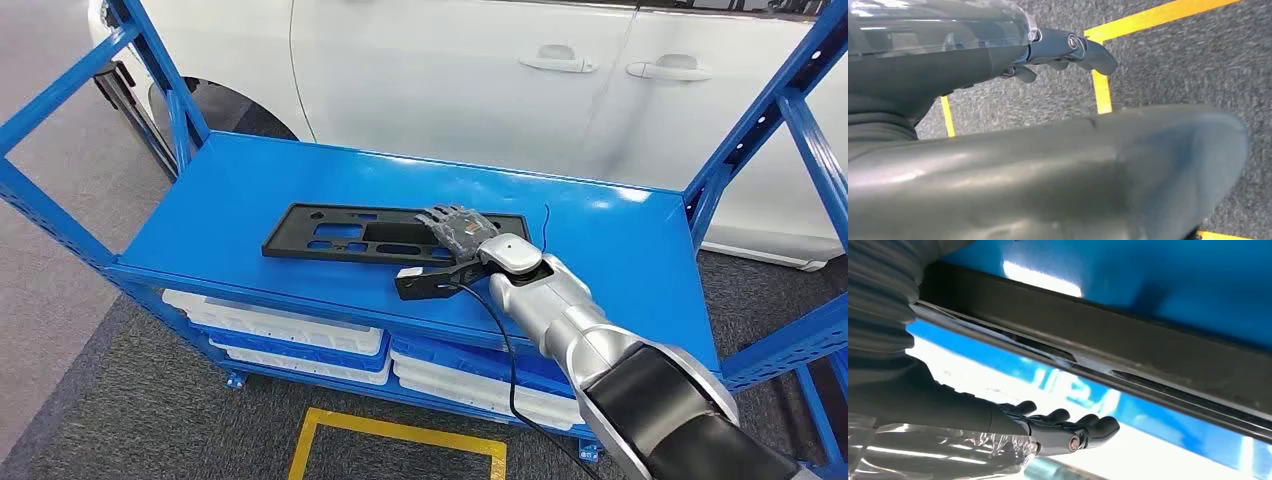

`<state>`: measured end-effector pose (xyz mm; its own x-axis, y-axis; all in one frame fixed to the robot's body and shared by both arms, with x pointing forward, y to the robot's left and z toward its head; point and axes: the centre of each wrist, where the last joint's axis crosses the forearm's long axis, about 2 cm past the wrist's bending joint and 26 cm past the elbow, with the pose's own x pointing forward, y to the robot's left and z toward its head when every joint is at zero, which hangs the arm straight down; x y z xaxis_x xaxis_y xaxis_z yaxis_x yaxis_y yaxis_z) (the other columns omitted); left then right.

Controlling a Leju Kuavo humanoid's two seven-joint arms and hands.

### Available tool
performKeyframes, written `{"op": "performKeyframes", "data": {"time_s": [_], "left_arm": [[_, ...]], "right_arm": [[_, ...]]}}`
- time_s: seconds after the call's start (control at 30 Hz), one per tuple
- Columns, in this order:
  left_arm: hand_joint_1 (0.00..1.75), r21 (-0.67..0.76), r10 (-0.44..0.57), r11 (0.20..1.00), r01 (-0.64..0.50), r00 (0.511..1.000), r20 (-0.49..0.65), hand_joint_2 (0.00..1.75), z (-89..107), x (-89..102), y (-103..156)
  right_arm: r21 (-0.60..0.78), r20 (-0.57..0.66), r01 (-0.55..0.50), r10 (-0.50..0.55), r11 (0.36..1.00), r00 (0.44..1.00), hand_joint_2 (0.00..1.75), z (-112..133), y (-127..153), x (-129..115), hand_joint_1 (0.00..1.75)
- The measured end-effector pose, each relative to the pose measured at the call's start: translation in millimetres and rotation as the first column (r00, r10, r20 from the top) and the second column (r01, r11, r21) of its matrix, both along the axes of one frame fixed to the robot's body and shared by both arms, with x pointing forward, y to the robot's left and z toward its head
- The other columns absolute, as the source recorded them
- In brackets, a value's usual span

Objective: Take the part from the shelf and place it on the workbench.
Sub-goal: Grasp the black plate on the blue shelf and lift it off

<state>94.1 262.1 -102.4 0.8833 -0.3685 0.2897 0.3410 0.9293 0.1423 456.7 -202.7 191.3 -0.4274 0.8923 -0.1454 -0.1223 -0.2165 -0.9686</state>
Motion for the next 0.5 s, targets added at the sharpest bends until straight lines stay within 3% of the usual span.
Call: {"op": "performKeyframes", "data": {"time_s": [0.37, 0.5], "left_arm": [[0.0, 0.002, -0.009, 1.0, 0.009, 1.0, 0.0, 0.0, 0.5, 2.4, 0], [0.0, 0.004, -0.013, 1.0, 0.013, 1.0, -0.002, 0.0, 0.5, 2.6, 0]], "right_arm": [[0.013, 0.03, -0.018, 0.018, 1.0, 0.999, 1.75, -13, -9, -5, 1.75], [0.078, 0.051, -0.069, 0.065, 0.995, 0.997, 1.75, -6, -9, -2, 1.75]]}}
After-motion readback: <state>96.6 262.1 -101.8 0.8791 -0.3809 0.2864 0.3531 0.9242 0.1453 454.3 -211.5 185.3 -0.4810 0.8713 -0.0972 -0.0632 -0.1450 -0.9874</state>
